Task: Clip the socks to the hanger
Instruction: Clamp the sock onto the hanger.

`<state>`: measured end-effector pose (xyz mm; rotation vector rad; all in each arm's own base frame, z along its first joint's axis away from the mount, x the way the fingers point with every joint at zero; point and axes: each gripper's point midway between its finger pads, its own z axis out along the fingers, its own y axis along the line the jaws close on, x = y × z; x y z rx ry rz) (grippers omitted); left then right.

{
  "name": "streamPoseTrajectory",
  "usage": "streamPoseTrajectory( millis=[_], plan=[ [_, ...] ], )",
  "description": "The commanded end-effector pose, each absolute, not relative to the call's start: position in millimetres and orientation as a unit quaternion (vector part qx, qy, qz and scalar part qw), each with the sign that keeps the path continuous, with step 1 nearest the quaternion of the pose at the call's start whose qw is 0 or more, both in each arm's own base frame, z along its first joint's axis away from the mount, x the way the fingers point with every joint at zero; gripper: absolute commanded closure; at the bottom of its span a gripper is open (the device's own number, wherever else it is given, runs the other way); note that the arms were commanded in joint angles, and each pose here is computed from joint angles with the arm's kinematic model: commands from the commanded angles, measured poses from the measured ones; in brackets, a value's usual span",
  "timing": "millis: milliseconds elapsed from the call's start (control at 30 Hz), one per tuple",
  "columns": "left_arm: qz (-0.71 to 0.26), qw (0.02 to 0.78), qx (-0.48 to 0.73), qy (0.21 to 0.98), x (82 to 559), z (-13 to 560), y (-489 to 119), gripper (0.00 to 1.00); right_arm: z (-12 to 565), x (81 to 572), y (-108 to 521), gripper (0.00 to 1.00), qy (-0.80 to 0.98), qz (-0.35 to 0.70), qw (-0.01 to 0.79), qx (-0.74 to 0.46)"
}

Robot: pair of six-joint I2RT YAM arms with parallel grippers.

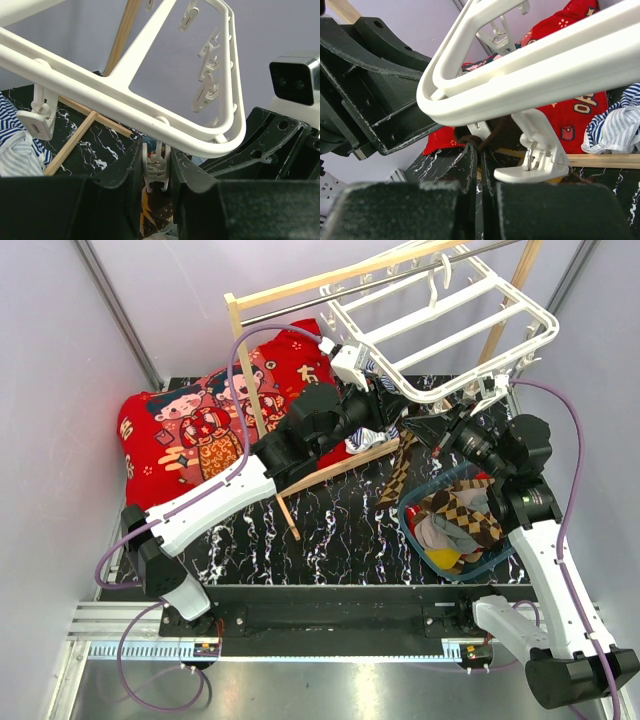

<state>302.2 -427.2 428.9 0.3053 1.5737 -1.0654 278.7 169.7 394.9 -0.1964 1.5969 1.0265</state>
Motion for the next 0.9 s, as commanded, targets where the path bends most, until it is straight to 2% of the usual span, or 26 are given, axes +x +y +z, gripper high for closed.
streamPoseTrajectory(
  millis=[0, 67, 233, 333, 367, 433, 467, 500, 567, 600, 667, 700, 867],
  plan=[
    [-0.469, 0.590, 0.136, 0.643, 298, 458, -424, 1.00, 433, 276, 171, 1.00, 0.643, 0.438, 0.620, -0.104],
    [-0.469, 0.590, 0.136, 0.643, 298, 458, -424, 1.00, 436, 276, 171, 1.00, 0.641, 0.437, 0.622, -0.105],
    [-0.465, 0.590, 0.140, 0.645, 297, 456, -424, 0.90, 448, 275, 172, 1.00, 0.626, 0.441, 0.634, -0.112],
    [-0.461, 0.593, 0.140, 0.645, 298, 457, -422, 0.84, 448, 276, 173, 0.95, 0.626, 0.442, 0.633, -0.113],
    [-0.459, 0.595, 0.140, 0.645, 298, 457, -421, 0.78, 448, 277, 173, 0.86, 0.626, 0.442, 0.632, -0.113],
    [-0.454, 0.599, 0.137, 0.645, 299, 459, -418, 0.71, 447, 276, 174, 0.75, 0.626, 0.443, 0.631, -0.114],
    [-0.453, 0.601, 0.136, 0.644, 300, 459, -417, 0.64, 447, 275, 174, 0.69, 0.626, 0.444, 0.631, -0.115],
    [-0.450, 0.604, 0.135, 0.644, 300, 460, -415, 0.60, 446, 275, 173, 0.56, 0.626, 0.442, 0.632, -0.115],
    [-0.441, 0.611, 0.133, 0.644, 303, 461, -412, 0.54, 446, 272, 172, 0.48, 0.627, 0.439, 0.633, -0.117],
    [-0.437, 0.612, 0.132, 0.645, 305, 461, -410, 0.50, 445, 271, 171, 0.37, 0.628, 0.433, 0.636, -0.118],
    [-0.432, 0.615, 0.128, 0.647, 308, 460, -406, 0.47, 440, 266, 167, 0.31, 0.637, 0.423, 0.635, -0.114],
    [-0.429, 0.618, 0.123, 0.648, 312, 461, -401, 0.46, 432, 264, 165, 0.25, 0.646, 0.415, 0.631, -0.114],
    [-0.408, 0.625, 0.104, 0.658, 327, 453, -384, 0.44, 414, 251, 149, 0.17, 0.663, 0.366, 0.643, -0.111]
  ],
)
